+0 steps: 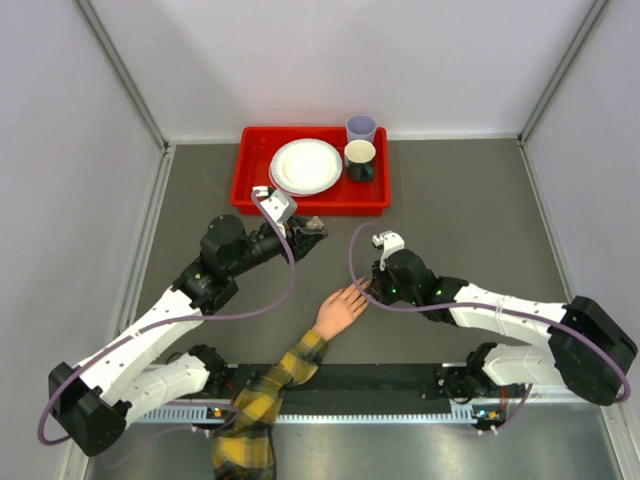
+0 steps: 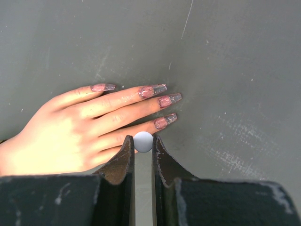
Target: Paint the nails
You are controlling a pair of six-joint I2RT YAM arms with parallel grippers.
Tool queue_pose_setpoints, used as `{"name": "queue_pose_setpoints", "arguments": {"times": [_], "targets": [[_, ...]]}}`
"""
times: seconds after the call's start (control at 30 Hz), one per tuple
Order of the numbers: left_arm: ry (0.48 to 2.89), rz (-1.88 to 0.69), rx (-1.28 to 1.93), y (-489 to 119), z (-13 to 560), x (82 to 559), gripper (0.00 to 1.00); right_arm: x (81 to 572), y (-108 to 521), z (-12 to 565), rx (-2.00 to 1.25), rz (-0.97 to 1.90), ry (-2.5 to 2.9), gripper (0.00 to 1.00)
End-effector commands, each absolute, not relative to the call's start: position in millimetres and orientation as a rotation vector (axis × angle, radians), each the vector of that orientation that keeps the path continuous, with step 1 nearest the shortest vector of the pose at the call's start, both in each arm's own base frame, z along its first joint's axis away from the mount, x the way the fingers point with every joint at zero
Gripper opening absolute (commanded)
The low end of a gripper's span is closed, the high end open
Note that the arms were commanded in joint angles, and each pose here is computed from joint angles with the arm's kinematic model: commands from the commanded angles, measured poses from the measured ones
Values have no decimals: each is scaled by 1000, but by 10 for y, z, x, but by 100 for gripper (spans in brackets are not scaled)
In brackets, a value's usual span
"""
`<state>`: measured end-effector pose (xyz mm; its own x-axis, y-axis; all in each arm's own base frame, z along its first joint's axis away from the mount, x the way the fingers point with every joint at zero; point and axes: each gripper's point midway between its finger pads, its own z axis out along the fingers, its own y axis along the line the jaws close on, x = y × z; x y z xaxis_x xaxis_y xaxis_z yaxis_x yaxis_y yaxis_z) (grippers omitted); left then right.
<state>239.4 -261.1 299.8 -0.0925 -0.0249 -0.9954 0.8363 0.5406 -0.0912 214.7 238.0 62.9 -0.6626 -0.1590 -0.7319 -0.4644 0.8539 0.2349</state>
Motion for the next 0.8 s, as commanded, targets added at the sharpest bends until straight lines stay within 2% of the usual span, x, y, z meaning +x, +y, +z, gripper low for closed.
{"name": "queue_pose_setpoints", "arguments": {"times": [0.0,0.77], "targets": [[1418,-852,714,-2602,3203,2380,0,2278,2440,791,-404,546,2229,0],[1413,-857,716,-2605,3229,2385,0,2222,2458,761,-430,565,2246,0]]}}
